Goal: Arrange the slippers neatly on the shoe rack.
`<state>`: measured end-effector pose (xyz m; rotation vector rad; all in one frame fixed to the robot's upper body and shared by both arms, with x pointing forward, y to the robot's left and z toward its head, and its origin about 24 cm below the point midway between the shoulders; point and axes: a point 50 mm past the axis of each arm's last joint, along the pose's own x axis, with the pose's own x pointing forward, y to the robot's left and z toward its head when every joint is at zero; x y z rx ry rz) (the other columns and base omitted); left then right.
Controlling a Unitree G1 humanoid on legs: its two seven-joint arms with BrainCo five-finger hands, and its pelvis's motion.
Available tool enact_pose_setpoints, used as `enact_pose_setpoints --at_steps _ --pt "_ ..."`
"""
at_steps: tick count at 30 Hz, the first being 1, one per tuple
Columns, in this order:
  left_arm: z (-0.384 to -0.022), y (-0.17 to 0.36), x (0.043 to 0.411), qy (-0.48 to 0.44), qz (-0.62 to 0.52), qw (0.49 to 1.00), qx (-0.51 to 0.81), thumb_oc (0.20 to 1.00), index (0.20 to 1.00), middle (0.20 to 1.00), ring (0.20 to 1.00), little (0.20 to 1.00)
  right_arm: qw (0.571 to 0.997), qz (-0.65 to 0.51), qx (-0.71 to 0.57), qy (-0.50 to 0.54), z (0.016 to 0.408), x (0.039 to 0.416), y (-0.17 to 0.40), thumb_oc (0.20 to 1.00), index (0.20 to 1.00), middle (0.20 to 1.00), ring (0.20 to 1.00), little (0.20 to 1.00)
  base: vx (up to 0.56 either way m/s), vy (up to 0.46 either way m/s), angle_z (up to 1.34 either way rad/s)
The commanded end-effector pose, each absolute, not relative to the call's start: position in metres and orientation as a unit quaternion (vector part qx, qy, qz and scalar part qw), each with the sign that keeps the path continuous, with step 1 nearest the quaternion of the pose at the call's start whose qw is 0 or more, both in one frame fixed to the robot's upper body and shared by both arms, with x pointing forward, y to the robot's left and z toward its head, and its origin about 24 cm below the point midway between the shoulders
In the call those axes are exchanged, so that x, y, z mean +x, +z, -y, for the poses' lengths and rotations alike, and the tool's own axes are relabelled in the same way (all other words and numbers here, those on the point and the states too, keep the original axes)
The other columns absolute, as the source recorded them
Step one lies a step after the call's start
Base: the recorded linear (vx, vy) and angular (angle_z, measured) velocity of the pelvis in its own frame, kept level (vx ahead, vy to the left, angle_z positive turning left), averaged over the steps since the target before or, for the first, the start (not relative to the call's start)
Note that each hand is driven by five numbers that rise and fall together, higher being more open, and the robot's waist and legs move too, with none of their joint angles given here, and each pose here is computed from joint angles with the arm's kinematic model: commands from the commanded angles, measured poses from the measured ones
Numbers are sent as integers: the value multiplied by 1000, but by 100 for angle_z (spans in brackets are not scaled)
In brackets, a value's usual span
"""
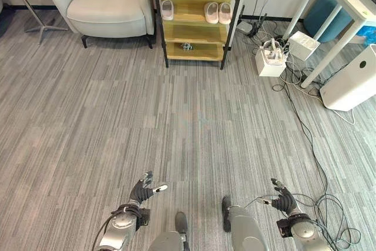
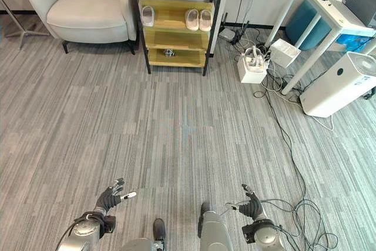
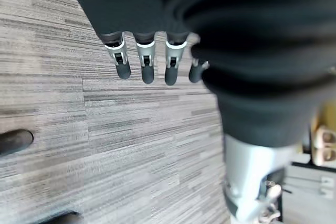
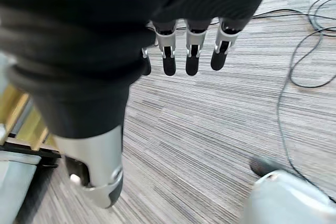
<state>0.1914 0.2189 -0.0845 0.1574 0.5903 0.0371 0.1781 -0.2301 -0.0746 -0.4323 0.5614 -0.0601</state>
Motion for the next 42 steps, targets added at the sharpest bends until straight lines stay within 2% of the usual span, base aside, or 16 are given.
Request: enact_pose_setpoints --at_steps 1,14,24,35,42 --pt "-217 -72 201 15 -247 966 82 1000 1000 1000 1000 1000 946 -235 -219 -39 232 192 -61 1000 1000 1000 1000 1000 233 -78 38" --pt "-209 -85 188 15 -280 959 38 1000 1000 1000 1000 1000 944 -231 -232 -40 253 184 -54 1000 1000 1000 1000 1000 314 -219 22" --pt "-198 -83 198 5 -273 961 33 1000 1000 1000 1000 1000 944 -234 -226 -62 260 186 -54 1000 1000 1000 1000 1000 201 -113 -9" --pt "-196 -79 205 4 -262 964 50 1000 1000 1000 1000 1000 939 -253 -219 -80 260 185 -63 1000 1000 1000 1000 1000 333 102 11" --pt "-207 -78 199 -13 -268 960 78 1000 1000 1000 1000 1000 941 -257 -216 -33 236 191 -69 1000 1000 1000 1000 1000 443 308 -21"
